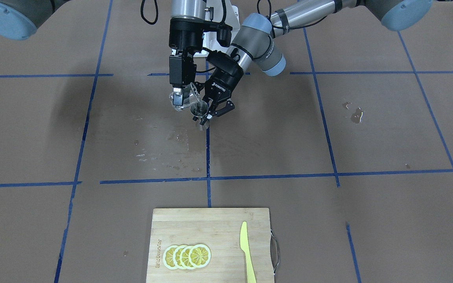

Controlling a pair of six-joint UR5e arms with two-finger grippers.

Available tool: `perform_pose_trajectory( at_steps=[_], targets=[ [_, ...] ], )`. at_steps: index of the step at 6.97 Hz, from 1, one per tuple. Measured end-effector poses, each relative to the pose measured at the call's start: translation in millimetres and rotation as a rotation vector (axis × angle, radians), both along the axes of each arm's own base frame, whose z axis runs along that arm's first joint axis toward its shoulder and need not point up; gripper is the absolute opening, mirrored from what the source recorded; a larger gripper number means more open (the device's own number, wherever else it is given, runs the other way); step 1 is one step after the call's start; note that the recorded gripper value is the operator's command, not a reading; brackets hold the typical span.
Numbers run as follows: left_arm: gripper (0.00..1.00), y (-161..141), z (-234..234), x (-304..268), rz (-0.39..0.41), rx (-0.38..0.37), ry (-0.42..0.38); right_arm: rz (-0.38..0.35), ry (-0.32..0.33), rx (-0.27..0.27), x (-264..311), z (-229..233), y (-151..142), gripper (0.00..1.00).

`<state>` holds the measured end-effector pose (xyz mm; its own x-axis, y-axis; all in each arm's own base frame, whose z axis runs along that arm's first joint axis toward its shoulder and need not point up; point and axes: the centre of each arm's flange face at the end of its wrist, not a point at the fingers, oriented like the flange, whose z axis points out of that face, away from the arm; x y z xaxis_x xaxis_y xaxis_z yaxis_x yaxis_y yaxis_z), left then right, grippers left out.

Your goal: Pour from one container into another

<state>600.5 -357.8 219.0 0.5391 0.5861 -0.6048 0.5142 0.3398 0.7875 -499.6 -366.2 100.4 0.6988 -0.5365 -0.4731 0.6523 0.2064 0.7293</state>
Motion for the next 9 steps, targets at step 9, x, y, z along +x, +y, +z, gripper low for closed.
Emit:
perform_pose_trajectory(
  at_steps=[9],
  targets=[
    [0.00, -26, 0, -43, -0.066, 0.007, 0.027, 0.267, -0.732, -0.208, 46, 27, 6, 0.03]
  ],
)
